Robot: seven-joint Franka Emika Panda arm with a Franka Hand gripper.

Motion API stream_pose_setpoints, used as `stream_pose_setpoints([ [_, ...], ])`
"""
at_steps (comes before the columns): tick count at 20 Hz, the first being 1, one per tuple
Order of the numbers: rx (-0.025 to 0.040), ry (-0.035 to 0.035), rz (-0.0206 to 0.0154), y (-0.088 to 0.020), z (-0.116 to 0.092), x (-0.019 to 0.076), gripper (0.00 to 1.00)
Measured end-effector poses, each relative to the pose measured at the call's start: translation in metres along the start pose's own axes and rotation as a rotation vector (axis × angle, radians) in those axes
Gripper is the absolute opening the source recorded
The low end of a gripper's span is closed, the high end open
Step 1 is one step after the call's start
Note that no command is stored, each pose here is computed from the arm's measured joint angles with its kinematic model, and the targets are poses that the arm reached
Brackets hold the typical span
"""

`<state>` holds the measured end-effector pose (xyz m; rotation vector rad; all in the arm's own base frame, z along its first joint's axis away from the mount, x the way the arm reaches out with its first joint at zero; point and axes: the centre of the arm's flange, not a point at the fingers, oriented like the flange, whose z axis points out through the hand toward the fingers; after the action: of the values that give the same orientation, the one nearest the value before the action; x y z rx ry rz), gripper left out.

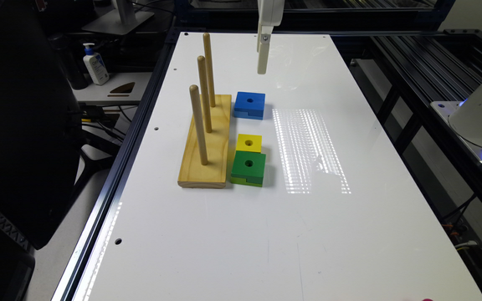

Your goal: Pick up blue block.

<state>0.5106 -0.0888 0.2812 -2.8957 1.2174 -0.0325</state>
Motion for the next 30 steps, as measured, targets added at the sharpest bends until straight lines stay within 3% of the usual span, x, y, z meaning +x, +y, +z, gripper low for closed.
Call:
stream_pose_setpoints([
  [10, -0.0007, -0.0017, 0.0003, -0.001, 0.014, 0.0013, 1.0],
  [13, -0.0046, -0.0077, 0.0002, -0.001, 0.027, 0.0012, 1.0],
  [19, -0.0008, -0.0041, 0.0, -0.002, 0.054, 0.0026, 1.0],
  [22, 0.004, 0.0015, -0.0024, -0.005, 0.052, 0.0045, 1.0],
  [26, 0.013, 0.0096, -0.0084, -0.012, 0.048, 0.0068, 1.0],
  [30, 0.0167, 0.0122, -0.0117, -0.017, 0.048, 0.0097, 1.0],
])
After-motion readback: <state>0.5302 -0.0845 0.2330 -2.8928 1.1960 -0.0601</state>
